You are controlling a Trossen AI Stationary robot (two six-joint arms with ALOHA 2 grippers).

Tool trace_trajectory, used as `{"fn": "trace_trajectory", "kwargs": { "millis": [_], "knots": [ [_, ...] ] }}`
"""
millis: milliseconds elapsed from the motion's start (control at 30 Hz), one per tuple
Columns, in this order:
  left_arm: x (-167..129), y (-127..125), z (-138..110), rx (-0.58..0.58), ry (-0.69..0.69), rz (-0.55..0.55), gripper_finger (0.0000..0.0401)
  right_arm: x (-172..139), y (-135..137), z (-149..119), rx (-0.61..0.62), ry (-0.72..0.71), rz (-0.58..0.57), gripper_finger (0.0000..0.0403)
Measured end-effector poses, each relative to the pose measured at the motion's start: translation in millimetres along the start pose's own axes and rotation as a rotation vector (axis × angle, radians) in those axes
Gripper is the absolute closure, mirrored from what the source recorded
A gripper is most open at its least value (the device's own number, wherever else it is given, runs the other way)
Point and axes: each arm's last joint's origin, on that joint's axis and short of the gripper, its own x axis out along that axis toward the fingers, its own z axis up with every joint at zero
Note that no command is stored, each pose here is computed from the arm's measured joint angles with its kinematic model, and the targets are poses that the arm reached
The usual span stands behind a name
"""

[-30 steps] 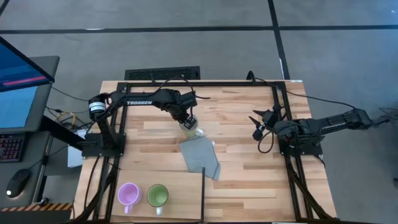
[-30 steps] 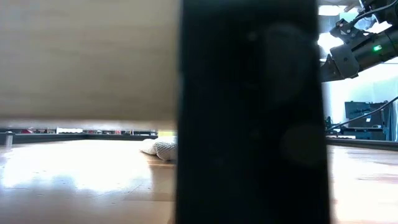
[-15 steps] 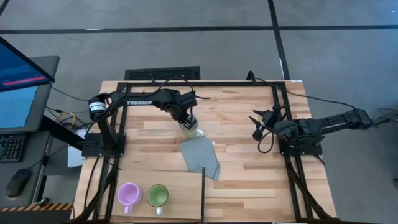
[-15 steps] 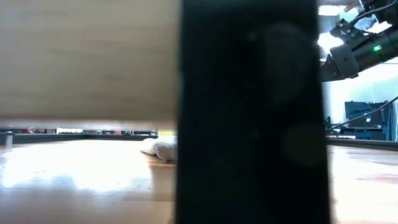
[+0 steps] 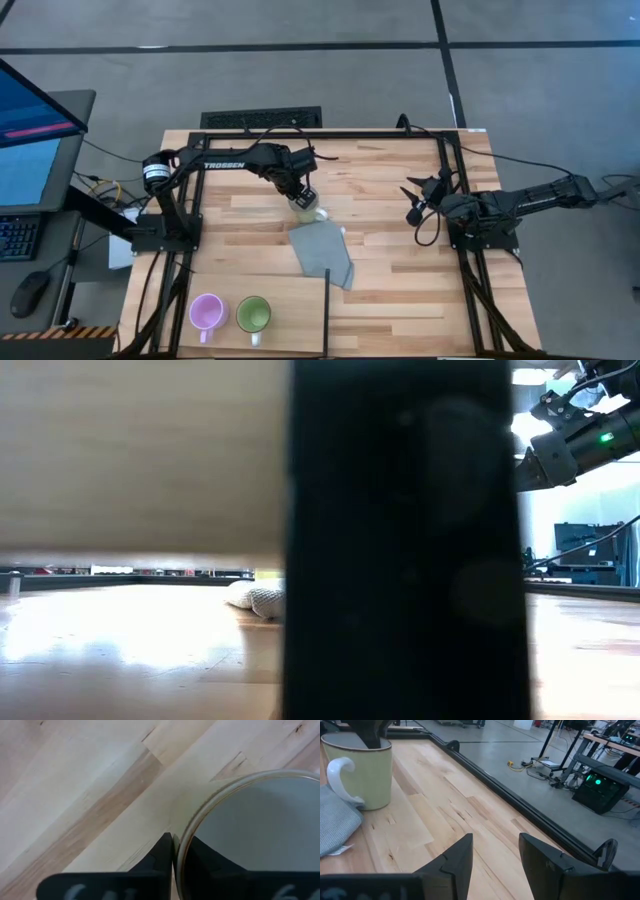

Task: Stack small to large cups/mugs on shelf
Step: Put the white mug onto the shelf

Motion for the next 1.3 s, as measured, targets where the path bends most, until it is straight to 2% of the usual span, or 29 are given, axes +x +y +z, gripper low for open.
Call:
{"fn": "trace_trajectory", "kwargs": {
  "millis": [800, 1300],
  "knots": [
    [6, 0, 1, 0.025, 0.016, 0.005, 0.0390, 0, 0, 0, 0.000, 0.000, 0.000, 0.0223],
    [-7, -7, 9, 0.198, 0.016, 0.003, 0.0390, 0, 0, 0, 0.000, 0.000, 0.000, 0.0223]
  ]
}}
